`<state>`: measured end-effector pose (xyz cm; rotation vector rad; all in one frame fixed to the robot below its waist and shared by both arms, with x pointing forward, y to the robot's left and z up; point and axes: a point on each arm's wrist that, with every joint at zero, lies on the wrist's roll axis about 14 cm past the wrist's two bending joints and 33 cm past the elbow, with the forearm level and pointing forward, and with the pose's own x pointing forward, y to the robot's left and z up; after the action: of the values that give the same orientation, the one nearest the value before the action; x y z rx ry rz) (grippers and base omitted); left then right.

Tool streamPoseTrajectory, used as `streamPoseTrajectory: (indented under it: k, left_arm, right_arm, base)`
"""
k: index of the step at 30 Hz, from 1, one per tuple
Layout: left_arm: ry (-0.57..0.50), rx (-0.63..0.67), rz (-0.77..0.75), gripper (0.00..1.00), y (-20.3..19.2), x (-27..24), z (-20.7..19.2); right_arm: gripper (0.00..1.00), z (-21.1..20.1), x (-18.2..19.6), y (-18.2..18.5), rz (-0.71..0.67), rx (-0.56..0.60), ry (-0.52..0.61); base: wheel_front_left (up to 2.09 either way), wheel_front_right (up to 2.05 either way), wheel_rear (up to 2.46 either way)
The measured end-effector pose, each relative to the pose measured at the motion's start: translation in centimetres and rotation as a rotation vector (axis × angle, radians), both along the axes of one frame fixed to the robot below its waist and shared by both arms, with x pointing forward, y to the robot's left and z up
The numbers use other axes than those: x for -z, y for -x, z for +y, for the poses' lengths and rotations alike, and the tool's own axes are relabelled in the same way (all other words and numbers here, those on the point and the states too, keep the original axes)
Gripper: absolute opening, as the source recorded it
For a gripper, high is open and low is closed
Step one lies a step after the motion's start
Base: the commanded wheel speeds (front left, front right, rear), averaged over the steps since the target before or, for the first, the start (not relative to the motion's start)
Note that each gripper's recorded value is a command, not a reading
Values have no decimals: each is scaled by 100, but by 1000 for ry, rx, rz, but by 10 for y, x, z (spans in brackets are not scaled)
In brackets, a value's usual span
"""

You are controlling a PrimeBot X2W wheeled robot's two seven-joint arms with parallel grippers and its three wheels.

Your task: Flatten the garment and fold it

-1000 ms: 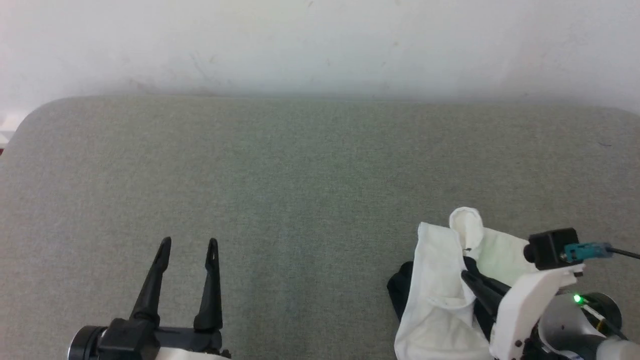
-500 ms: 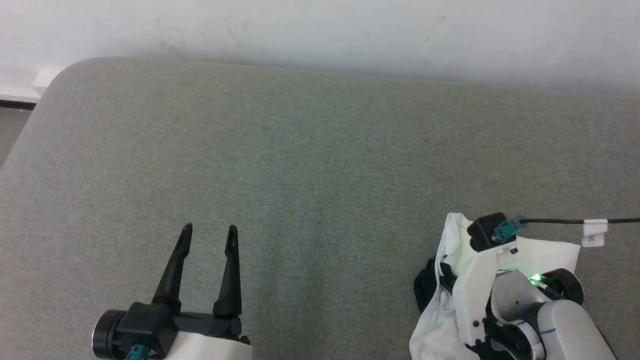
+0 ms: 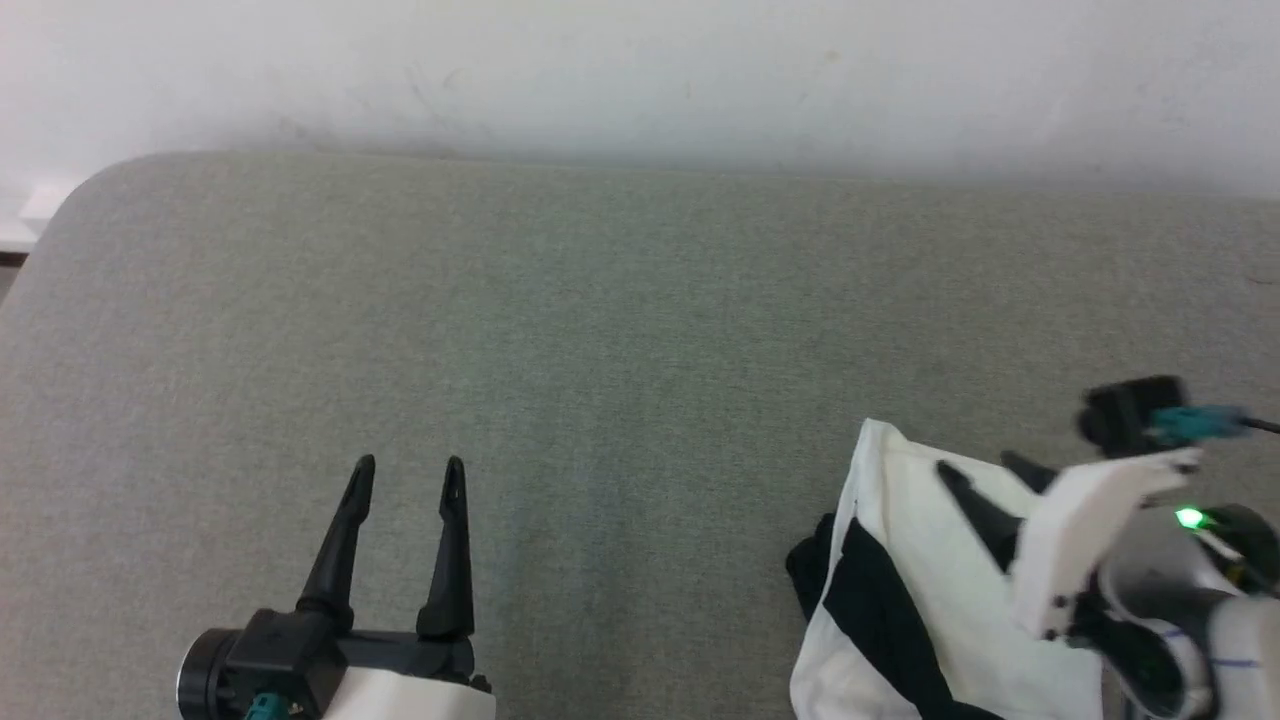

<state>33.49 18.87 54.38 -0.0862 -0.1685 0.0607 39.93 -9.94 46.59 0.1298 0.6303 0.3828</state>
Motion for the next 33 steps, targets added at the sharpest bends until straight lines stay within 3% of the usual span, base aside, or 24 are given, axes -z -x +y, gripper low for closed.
streamPoseTrajectory:
  k: [4, 10, 21, 31, 32, 33]
  left_arm:
    - [-6, 27, 1, 100, -2, 1, -7]
    - [-10, 55, 1, 100, -9, 2, -13]
    - [-45, 90, 31, 100, -18, 11, -17]
    - [-68, 71, 50, 100, -18, 13, -8]
    - [-69, 71, 50, 100, -17, 13, -8]
    - [-69, 71, 47, 100, -17, 12, -8]
  right_arm:
    - [100, -53, -12, 11, -54, 171, -18]
    - [100, -102, 15, 56, 46, 336, -14]
    - [100, -93, 58, 68, 184, 348, -60]
    - [100, -72, 81, 54, 245, 296, -70]
    - [48, -72, 81, 53, 247, 297, -73]
    - [3, -73, 82, 54, 250, 299, -74]
  base:
    - [0, 0, 0]
    - [0, 0, 0]
    - [0, 0, 0]
    - [0, 0, 0]
    - [0, 0, 0]
    - [0, 0, 0]
